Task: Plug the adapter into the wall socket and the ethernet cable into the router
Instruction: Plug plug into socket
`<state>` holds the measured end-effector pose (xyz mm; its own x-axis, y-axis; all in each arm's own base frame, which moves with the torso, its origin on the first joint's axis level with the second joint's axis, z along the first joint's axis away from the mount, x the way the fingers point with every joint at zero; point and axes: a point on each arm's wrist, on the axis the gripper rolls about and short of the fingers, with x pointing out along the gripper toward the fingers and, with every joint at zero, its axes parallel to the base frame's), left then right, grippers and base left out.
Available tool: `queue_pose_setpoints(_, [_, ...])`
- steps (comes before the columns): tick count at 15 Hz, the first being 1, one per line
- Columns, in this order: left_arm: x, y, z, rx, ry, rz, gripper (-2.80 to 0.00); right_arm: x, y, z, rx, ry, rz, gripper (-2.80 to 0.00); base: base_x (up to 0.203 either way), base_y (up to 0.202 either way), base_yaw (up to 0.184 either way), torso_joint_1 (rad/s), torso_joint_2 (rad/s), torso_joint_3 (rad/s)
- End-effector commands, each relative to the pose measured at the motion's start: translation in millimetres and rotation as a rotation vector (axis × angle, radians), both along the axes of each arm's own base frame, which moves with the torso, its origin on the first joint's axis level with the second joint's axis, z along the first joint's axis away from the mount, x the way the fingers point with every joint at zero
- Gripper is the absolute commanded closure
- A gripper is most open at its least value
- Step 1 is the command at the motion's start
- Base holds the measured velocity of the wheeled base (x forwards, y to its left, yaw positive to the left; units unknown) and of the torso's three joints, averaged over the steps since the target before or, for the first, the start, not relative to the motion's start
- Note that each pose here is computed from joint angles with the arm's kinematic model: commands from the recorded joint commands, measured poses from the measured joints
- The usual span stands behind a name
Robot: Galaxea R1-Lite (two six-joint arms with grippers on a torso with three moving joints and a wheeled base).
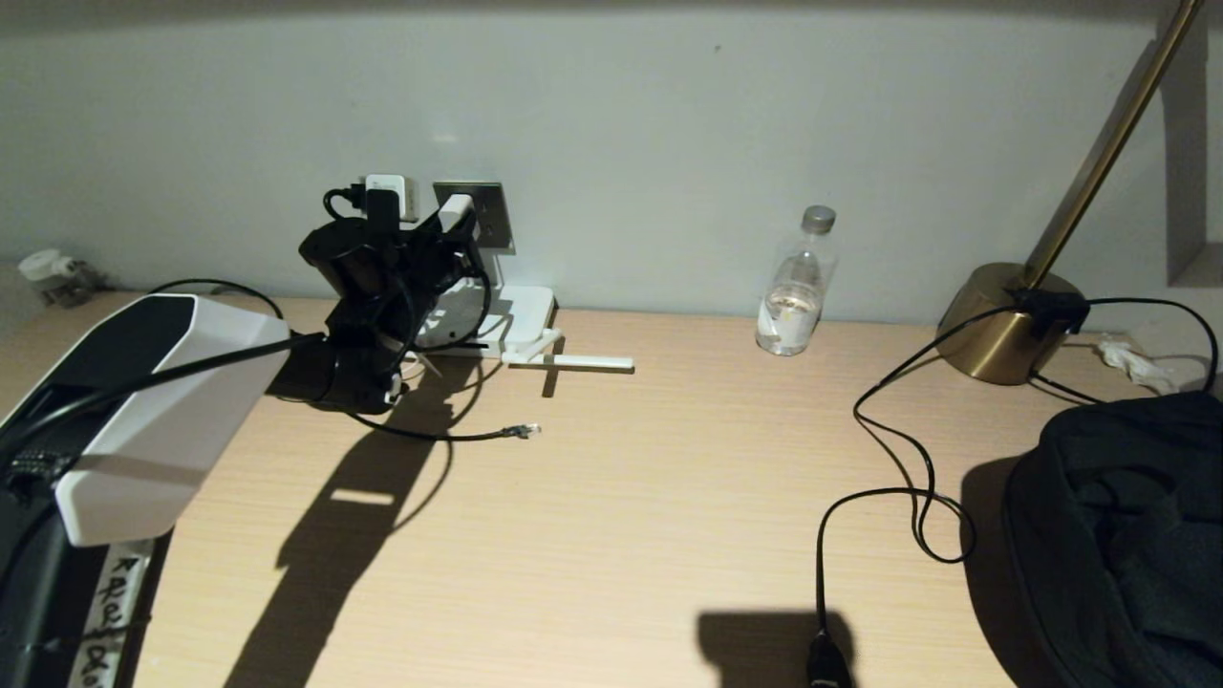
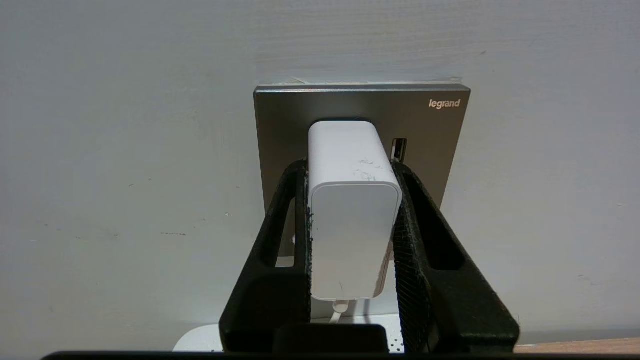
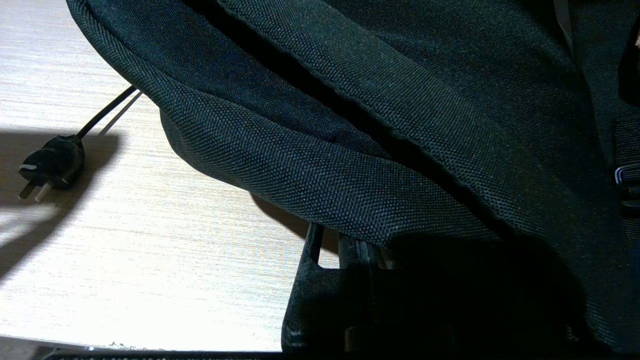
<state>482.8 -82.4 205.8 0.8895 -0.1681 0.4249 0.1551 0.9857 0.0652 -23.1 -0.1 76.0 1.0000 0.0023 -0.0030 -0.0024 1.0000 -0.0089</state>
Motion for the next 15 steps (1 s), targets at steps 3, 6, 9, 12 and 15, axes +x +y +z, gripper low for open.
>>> queue_pose_setpoints(3, [-1.5,0.2,3.8,0.0,-0.003,0.0,0.0,0.0,0.0,-0.1,0.0,0.0,0.001,0.0,0.0,0.0,0.0,0.0,0.0,0.0])
queue_pose_setpoints(6, [-1.8,0.8,4.7,-0.001,-0.004,0.001,0.0,0.0,0.0,-0.1,0.0,0.0,0.001,0.0,0.0,0.0,0.0,0.0,0.0,0.0])
queue_pose_setpoints(9, [-2.1,0.9,5.1,-0.001,-0.004,0.001,0.0,0.0,0.0,-0.1,0.0,0.0,0.001,0.0,0.0,0.0,0.0,0.0,0.0,0.0])
queue_pose_setpoints(12, [-2.1,0.9,4.8,0.0,-0.004,0.001,0.0,0.0,0.0,-0.1,0.0,0.0,0.001,0.0,0.0,0.0,0.0,0.0,0.0,0.0])
queue_pose_setpoints(15, [-1.9,0.2,4.3,0.001,0.003,0.0,0.0,0.0,0.0,-0.1,0.0,0.0,0.001,0.0,0.0,0.0,0.0,0.0,0.0,0.0])
